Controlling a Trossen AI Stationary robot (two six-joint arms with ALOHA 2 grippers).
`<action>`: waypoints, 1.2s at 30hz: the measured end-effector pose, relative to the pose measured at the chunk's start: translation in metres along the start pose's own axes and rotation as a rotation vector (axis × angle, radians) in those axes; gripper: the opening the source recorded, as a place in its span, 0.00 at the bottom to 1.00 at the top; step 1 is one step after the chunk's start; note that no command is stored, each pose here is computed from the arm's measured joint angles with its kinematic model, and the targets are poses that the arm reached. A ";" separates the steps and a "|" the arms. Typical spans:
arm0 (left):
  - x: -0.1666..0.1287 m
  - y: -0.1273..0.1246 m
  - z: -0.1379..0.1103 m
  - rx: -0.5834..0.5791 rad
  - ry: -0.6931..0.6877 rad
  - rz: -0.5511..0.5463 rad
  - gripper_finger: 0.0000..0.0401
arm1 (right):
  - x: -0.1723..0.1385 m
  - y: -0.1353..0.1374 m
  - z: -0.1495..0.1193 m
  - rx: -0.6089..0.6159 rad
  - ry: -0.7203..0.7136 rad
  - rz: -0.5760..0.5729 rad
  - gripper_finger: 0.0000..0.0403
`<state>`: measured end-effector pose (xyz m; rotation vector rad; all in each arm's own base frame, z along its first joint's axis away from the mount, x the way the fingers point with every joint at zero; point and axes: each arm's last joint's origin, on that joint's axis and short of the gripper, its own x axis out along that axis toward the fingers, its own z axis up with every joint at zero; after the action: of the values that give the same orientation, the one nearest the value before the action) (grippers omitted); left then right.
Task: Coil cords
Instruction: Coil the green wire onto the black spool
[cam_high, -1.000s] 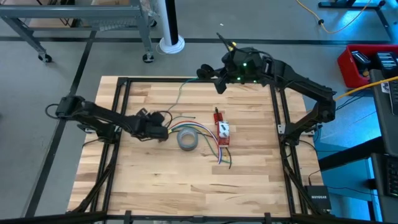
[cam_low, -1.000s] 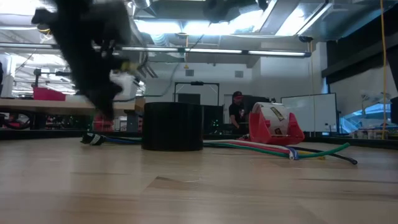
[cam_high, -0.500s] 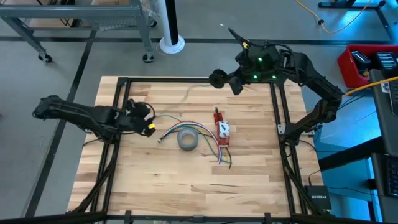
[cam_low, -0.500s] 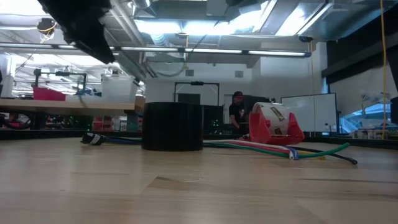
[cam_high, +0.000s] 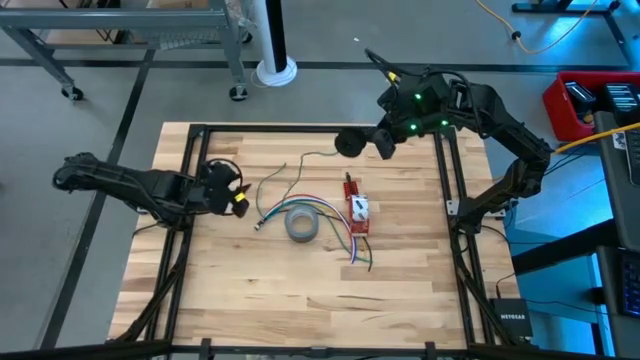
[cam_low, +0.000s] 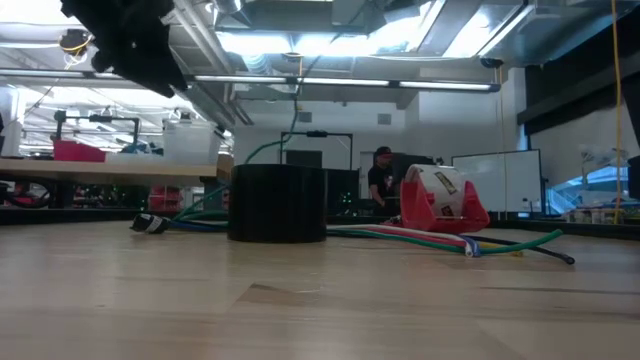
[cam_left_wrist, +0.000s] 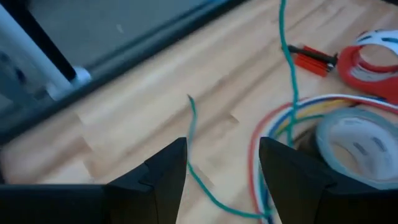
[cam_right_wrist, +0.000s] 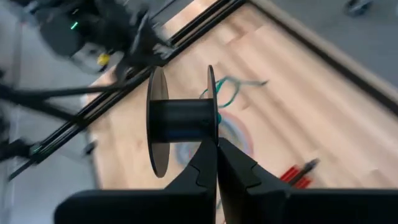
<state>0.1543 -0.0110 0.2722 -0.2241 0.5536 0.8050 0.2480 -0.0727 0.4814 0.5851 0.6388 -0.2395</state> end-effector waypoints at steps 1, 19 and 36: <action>-0.002 0.002 0.001 0.016 -0.023 0.009 0.48 | 0.000 0.000 -0.001 0.002 0.019 0.024 0.01; -0.057 0.080 0.002 -0.098 -0.225 -0.099 0.48 | -0.025 -0.009 -0.032 0.064 0.216 -0.109 0.01; -0.034 0.076 -0.030 -0.106 -0.134 -0.041 0.48 | 0.066 -0.055 -0.096 0.191 0.673 -0.191 0.01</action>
<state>0.0681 0.0080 0.2671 -0.2758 0.3800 0.8043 0.2317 -0.0643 0.3540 0.7959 1.3364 -0.2853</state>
